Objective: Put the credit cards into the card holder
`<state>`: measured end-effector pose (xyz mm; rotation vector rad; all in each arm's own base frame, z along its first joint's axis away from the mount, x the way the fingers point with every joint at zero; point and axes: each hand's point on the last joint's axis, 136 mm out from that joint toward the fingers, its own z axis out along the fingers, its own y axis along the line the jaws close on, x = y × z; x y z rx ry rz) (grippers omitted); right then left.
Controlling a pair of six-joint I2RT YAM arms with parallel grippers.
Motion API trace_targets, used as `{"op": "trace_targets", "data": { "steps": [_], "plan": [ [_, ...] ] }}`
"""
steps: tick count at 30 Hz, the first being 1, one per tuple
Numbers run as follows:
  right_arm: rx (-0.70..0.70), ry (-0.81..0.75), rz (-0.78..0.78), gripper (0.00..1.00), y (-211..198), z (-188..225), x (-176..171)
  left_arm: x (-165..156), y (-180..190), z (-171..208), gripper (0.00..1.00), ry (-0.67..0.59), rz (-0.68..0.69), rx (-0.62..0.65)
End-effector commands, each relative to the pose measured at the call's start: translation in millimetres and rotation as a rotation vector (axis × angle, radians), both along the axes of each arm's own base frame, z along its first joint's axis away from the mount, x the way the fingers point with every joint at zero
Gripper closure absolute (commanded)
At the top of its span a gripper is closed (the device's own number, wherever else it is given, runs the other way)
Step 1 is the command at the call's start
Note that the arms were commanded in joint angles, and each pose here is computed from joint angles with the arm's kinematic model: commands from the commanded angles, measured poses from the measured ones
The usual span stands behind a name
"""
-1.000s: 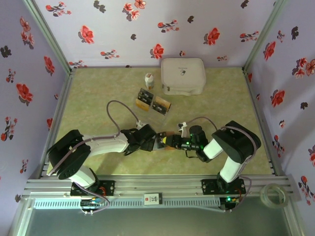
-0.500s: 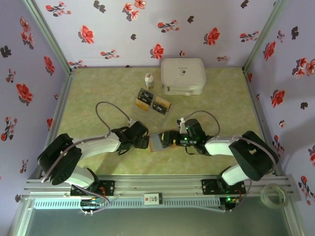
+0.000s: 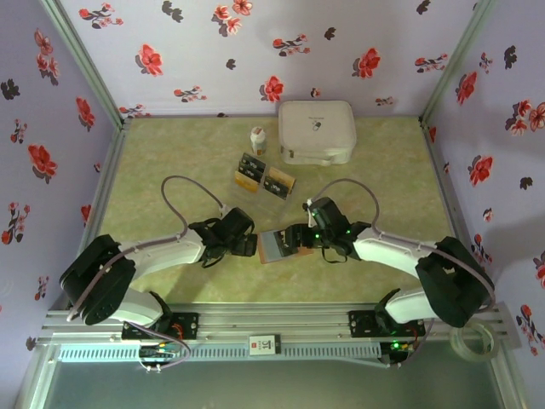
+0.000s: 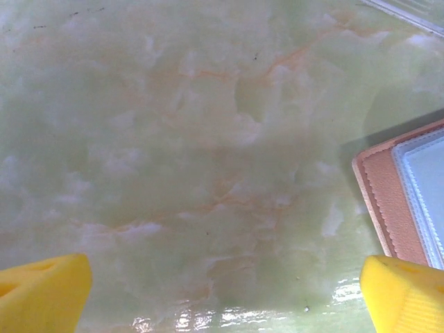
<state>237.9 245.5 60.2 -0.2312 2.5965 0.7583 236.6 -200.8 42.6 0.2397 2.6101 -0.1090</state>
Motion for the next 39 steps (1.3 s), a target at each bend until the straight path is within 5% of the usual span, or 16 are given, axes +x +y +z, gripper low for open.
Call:
{"op": "trace_targets", "data": {
  "steps": [1, 4, 8, 39],
  "plan": [
    [-0.133, -0.005, 0.000, 0.49, -14.5, -5.1, 4.4, -5.0, 4.9, 1.9, 0.00, 0.009, -0.015, 0.021],
    [-0.168, -0.001, -0.003, 0.74, -17.5, -8.1, 6.7, -7.4, 6.3, 1.4, 0.00, 0.008, -0.014, 0.043],
    [-0.204, 0.001, 0.010, 0.92, -18.1, -11.4, 9.8, -9.7, 8.6, -2.5, 0.00, 0.010, -0.017, 0.080],
    [-0.331, 0.037, 0.056, 0.98, -22.1, -35.5, 7.7, -9.1, 10.4, -21.3, 0.00, 0.029, -0.030, 0.184]
  ]
}}
